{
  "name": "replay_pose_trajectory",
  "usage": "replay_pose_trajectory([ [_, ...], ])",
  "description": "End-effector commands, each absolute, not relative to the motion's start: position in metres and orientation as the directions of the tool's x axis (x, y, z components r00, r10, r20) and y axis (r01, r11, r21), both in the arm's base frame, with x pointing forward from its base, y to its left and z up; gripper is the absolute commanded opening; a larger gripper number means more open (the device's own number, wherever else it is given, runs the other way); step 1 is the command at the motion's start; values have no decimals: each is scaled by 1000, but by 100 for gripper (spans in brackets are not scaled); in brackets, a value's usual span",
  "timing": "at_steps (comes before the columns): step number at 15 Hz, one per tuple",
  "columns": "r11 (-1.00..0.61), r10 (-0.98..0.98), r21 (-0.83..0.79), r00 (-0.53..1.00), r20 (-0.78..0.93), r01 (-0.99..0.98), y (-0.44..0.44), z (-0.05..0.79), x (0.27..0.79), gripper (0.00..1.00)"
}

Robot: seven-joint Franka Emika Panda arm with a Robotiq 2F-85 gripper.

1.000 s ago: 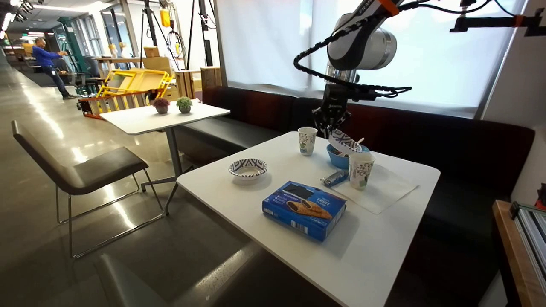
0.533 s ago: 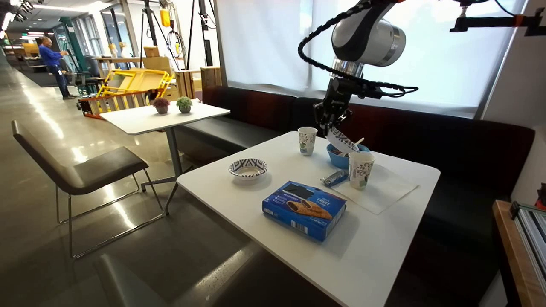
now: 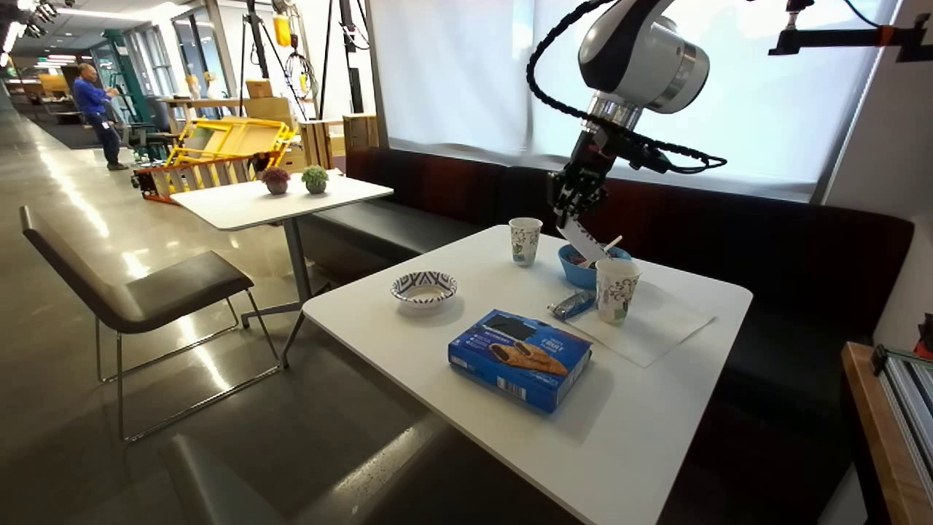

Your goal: Pour the cereal in the blue bowl into the cup

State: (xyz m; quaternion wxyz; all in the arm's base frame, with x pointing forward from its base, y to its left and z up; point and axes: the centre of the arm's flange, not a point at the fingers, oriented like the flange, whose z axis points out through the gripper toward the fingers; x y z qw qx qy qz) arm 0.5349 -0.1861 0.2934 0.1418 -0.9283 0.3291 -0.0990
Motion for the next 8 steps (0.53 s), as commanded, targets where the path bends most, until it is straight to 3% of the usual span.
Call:
replay_pose_trajectory([
  [1,-749,-611,-387,787,90,-538,-192,288,517,1],
  [8,-758,-570,-452,815,108,-470,-198,292,505,1],
])
